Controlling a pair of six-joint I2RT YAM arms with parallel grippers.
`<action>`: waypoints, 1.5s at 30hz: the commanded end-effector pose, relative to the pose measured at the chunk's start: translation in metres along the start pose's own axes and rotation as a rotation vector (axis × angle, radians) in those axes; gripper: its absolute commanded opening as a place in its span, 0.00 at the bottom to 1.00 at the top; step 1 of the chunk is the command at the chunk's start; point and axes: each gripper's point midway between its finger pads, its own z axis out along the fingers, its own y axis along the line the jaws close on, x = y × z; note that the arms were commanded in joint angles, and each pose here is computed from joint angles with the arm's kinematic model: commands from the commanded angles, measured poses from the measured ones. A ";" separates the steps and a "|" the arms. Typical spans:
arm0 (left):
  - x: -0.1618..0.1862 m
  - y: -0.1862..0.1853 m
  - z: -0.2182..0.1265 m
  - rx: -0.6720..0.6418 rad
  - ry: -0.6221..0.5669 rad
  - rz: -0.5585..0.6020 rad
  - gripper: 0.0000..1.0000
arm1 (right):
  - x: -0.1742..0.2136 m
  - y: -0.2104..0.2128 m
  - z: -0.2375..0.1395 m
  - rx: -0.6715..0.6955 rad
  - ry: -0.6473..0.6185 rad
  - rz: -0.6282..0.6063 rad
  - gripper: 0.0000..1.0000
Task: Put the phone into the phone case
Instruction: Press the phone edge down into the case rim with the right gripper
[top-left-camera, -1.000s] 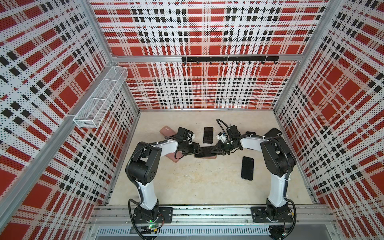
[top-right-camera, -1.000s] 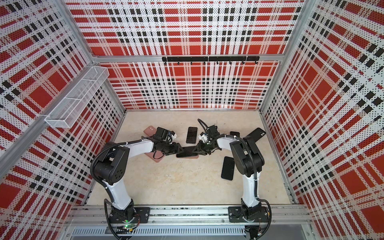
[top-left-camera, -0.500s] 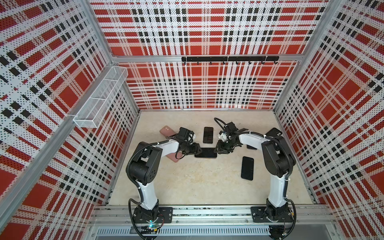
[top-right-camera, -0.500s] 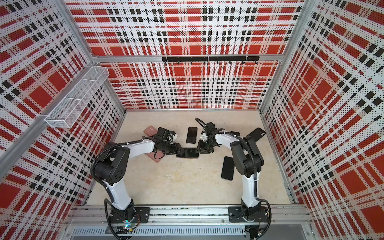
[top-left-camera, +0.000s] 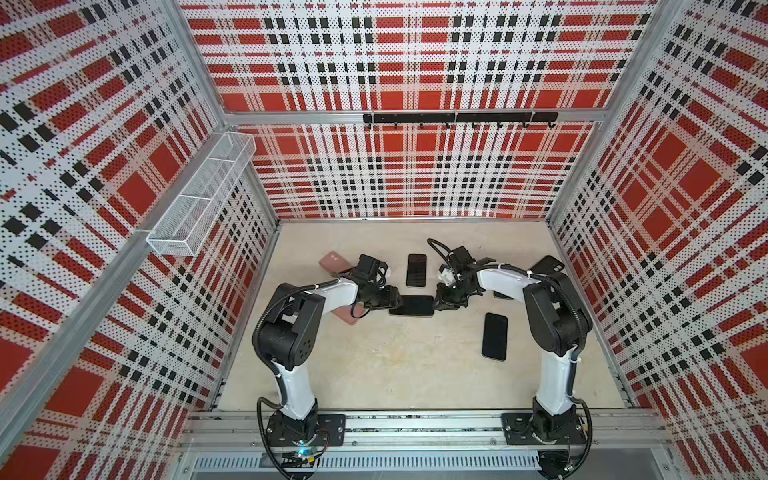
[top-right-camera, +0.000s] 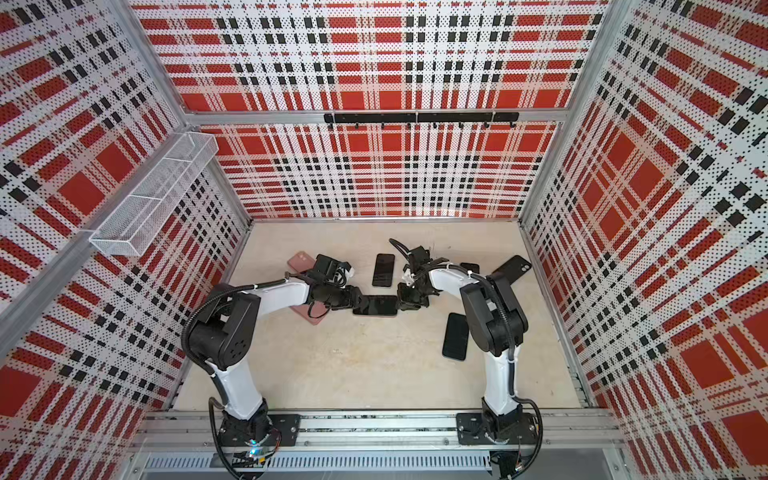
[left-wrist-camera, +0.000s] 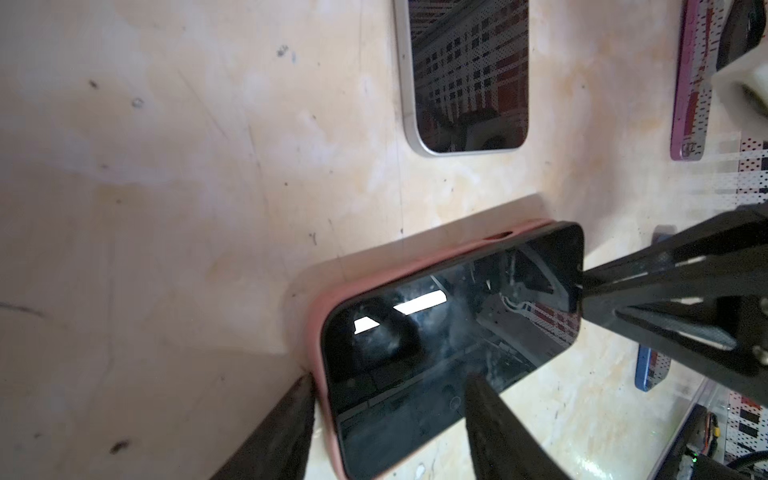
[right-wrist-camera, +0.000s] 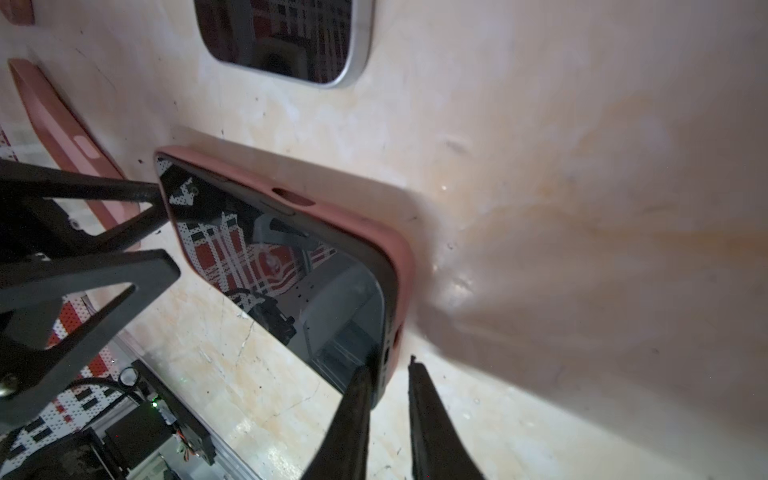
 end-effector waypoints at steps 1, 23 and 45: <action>0.019 0.014 0.011 -0.047 0.070 -0.014 0.60 | 0.004 0.004 -0.001 -0.006 -0.003 -0.017 0.14; 0.041 -0.001 0.029 0.012 0.139 -0.022 0.51 | 0.083 -0.009 0.061 0.133 0.187 0.050 0.10; 0.028 -0.005 0.020 0.013 0.091 -0.018 0.51 | 0.128 -0.059 0.086 0.431 0.299 0.036 0.09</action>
